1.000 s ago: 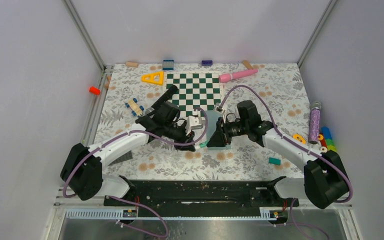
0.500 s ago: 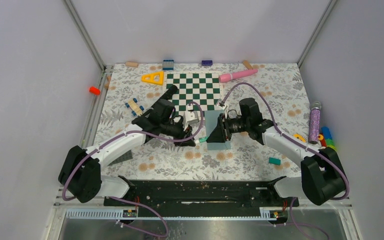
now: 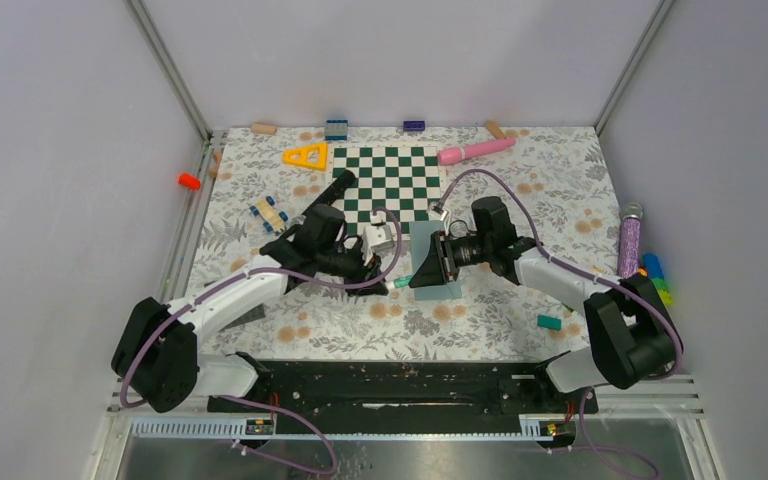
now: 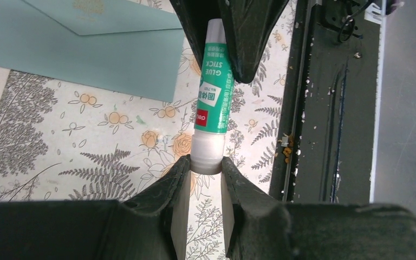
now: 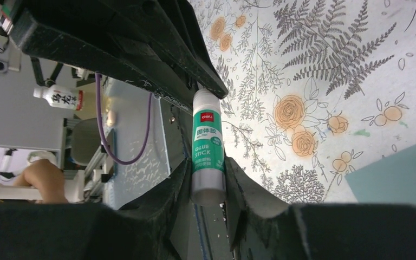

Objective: Place the letter into the envelope and seal it
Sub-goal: Close the solid glue cap on the solid glue.

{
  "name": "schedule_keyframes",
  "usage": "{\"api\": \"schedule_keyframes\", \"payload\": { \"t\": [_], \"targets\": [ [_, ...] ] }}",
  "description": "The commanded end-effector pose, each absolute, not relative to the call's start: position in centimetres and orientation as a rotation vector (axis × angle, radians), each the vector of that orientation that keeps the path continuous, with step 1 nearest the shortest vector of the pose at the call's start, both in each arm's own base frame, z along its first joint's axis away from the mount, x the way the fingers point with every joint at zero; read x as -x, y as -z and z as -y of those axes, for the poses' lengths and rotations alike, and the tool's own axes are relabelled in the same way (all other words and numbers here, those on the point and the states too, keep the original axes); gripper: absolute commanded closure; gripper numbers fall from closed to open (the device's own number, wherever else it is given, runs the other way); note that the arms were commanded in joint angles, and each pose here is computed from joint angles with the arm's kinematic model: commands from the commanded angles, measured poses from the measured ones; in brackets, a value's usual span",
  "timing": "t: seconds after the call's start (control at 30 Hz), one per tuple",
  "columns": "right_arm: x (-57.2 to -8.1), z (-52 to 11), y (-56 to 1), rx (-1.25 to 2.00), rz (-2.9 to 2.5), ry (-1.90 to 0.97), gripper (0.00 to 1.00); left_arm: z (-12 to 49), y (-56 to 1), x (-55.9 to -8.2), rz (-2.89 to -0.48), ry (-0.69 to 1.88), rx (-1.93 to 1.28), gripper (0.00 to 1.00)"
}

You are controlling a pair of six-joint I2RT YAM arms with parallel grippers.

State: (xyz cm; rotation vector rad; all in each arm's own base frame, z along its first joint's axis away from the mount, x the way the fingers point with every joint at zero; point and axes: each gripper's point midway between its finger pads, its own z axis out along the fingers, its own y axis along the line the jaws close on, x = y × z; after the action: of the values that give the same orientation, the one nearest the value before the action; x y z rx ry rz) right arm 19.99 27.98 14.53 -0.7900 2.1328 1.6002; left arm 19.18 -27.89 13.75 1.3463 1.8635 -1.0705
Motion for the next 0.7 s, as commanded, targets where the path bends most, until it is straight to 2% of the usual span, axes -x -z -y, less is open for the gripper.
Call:
{"api": "schedule_keyframes", "payload": {
  "t": [0.0,0.13,0.33,0.67],
  "targets": [
    [-19.8,-28.7,-14.4,0.724,-2.212,-1.683,1.00,29.7,-18.8,-21.9,-1.625,0.969,-1.278,1.00],
    [-19.5,-29.4,-14.2,0.681,-2.275,-1.730,1.00,30.0,-18.8,-22.9,-1.638,0.867,-1.250,1.00],
    [-19.2,-29.9,-14.5,0.721,-2.259,-1.752,1.00,30.6,-18.5,-22.1,-1.636,0.894,-1.281,1.00],
    [-17.8,-29.6,-14.2,1.093,-1.920,-1.458,1.00,31.0,-19.8,-13.9,-1.516,1.393,-1.592,1.00]
  ]
}}
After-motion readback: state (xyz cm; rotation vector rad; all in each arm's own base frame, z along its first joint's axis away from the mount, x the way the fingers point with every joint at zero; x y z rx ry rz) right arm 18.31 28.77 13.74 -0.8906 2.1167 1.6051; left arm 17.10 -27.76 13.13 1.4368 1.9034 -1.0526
